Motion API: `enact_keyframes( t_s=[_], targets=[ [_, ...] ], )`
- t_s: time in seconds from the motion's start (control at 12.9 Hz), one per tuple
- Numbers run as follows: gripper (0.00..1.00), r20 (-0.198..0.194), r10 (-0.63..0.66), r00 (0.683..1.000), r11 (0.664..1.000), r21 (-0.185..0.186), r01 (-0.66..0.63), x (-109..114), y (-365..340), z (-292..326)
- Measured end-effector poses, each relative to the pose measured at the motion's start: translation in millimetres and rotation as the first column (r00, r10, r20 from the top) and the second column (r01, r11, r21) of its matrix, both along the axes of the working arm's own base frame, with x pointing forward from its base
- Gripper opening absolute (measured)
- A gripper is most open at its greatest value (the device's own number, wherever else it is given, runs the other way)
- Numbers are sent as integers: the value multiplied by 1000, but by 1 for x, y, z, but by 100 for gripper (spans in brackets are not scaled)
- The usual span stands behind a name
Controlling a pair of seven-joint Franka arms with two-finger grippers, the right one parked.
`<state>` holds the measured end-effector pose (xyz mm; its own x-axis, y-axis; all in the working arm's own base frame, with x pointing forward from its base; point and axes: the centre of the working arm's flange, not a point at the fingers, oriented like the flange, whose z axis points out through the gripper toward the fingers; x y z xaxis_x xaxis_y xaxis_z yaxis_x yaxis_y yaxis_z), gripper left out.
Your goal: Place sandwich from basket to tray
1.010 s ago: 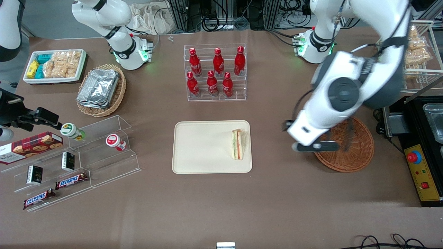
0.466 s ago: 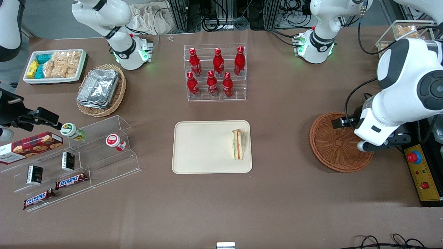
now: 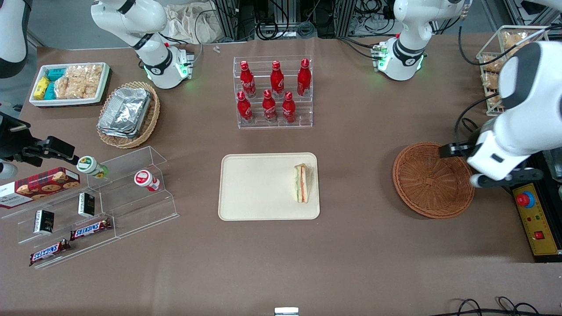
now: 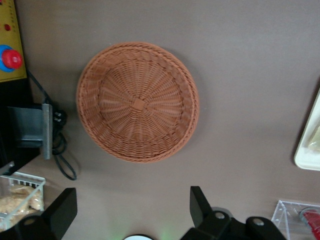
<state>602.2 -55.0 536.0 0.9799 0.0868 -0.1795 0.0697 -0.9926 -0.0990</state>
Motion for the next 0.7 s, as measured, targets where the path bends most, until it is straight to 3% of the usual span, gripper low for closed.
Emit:
enact_keyframes(
  t_s=[0.08, 0.31, 0.7],
  targets=[
    [100, 0, -14, 1000, 1000, -9, 14, -1, 7, 3],
    [100, 1, -54, 999, 995, -85, 54, -3, 38, 8],
    [100, 34, -71, 997, 993, -95, 74, 2, 45, 11]
  ],
)
